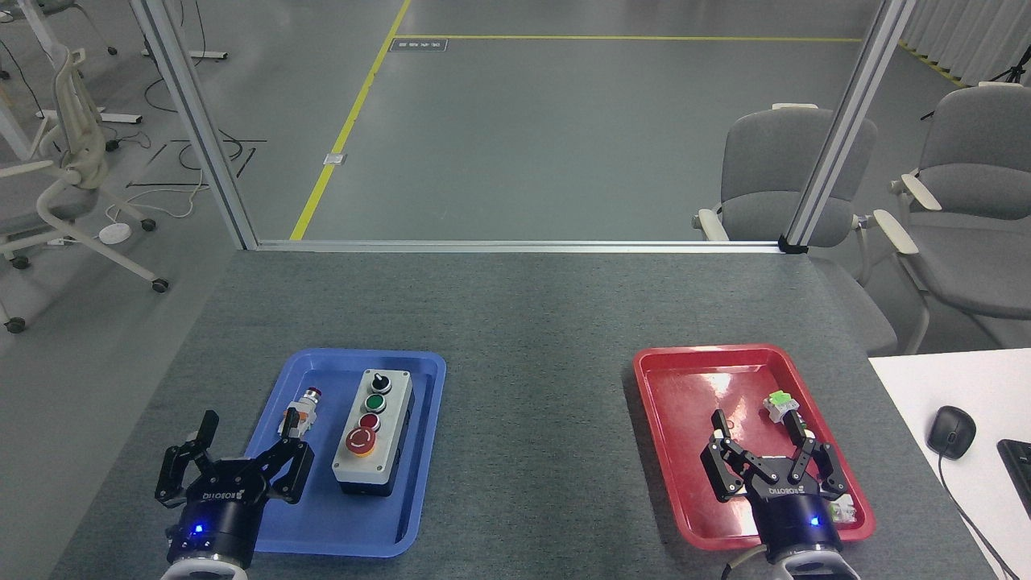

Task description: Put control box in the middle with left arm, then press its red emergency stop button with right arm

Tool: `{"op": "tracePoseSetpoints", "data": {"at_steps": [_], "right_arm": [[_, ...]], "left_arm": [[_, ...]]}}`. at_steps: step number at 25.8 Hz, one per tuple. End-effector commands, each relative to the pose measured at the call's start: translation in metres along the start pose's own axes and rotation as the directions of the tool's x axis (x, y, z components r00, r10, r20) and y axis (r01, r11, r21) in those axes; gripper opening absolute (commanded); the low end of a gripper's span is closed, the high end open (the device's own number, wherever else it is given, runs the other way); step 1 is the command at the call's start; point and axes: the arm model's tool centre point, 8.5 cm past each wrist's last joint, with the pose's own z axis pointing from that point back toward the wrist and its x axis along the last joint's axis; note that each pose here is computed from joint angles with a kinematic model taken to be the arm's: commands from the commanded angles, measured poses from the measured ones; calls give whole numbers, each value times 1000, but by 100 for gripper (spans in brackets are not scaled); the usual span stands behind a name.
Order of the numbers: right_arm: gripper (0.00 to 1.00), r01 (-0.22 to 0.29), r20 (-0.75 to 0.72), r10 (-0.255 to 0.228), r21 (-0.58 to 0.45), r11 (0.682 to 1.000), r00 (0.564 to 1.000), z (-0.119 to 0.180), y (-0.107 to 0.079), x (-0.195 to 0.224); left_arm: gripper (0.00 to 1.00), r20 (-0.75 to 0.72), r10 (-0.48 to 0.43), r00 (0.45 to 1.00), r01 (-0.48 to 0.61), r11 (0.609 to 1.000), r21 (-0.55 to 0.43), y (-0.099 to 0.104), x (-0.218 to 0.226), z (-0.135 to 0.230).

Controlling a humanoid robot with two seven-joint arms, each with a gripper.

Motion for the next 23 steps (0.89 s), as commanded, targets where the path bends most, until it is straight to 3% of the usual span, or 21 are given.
{"op": "tracePoseSetpoints", "data": {"at_steps": [1, 6, 9, 17, 23], "right_arm": [[98, 0, -4, 0, 19, 1000, 1000, 11, 9, 1], [98, -33, -31, 34, 32, 999, 999, 13, 16, 7], [99, -31, -16, 31, 28, 999, 999, 11, 16, 19], [99, -46, 17, 46, 3, 999, 999, -4, 3, 14], [99, -14, -7, 14, -4, 1000, 1000, -5, 4, 22]], "left_arm": [[99, 0, -1, 1000, 1, 1000, 0, 0, 0, 0], [99, 2, -2, 1000, 2, 1000, 3, 1, 0, 0], [99, 5, -3, 1000, 3, 1000, 3, 1, 1, 0], [99, 33, -4, 999, 3, 1000, 20, 7, 5, 0], [99, 39, -7, 999, 6, 1000, 18, 6, 6, 2]]}}
